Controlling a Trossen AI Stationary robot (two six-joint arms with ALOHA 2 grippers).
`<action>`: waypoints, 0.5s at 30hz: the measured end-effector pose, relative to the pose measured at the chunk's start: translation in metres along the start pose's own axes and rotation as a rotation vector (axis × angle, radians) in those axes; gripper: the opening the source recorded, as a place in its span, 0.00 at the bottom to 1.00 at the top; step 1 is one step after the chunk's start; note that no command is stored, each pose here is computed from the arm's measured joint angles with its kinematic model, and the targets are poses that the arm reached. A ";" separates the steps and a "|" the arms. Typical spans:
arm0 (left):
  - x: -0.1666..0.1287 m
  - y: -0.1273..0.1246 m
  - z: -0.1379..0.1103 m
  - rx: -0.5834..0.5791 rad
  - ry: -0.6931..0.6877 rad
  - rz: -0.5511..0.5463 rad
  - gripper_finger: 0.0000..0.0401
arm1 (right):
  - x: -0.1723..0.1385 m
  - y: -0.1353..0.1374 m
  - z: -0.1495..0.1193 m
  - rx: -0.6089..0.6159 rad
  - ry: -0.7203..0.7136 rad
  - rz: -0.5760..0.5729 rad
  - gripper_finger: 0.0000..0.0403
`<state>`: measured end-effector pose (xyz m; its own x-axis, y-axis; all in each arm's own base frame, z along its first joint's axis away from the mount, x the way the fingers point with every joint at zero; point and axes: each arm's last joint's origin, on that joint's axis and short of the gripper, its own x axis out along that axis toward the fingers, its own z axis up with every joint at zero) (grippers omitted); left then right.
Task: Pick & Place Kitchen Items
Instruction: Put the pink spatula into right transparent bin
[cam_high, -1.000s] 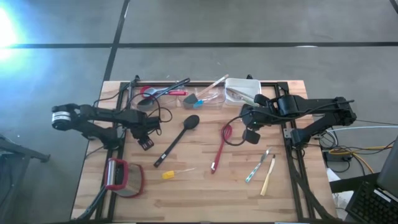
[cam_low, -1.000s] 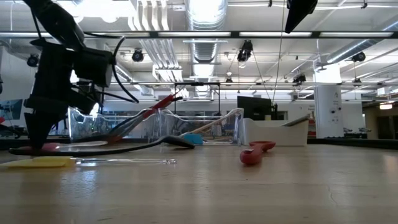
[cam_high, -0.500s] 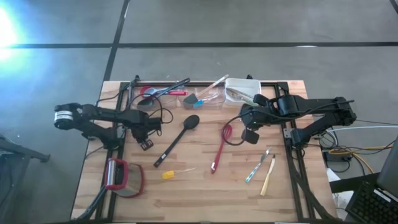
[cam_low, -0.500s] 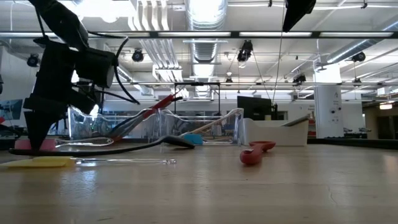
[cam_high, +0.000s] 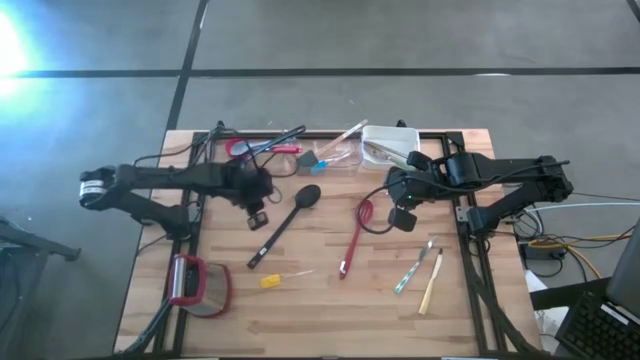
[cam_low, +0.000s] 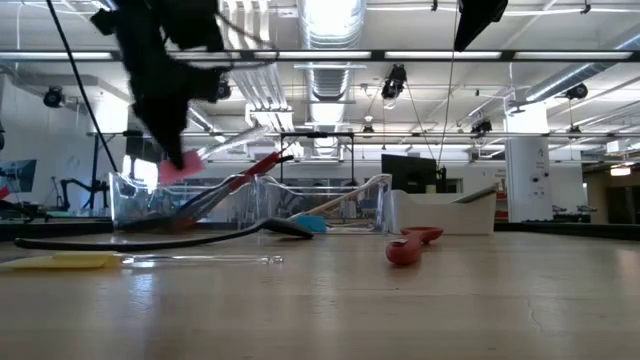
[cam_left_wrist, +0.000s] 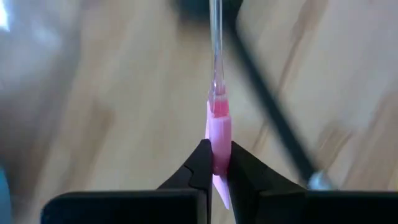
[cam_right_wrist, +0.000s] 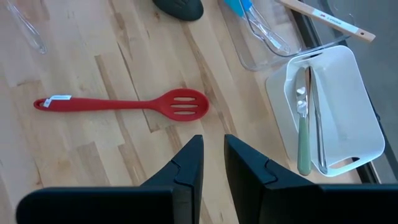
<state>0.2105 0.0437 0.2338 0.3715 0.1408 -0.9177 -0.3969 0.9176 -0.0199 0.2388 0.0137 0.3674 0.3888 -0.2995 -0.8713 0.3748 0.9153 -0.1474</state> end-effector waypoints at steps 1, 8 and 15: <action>-0.003 -0.001 0.009 0.022 -0.042 -0.006 0.07 | 0.000 0.000 0.000 0.000 0.000 0.000 0.14; -0.015 0.006 0.077 0.169 -0.211 0.026 0.07 | 0.000 0.000 0.000 0.003 -0.001 0.000 0.14; -0.002 0.033 0.147 0.234 -0.238 0.120 0.07 | 0.000 0.000 0.000 0.009 0.000 0.001 0.14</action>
<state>0.3204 0.1280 0.2939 0.5303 0.3104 -0.7890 -0.2567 0.9457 0.1995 0.2388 0.0137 0.3674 0.3893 -0.2991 -0.8712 0.3821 0.9130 -0.1427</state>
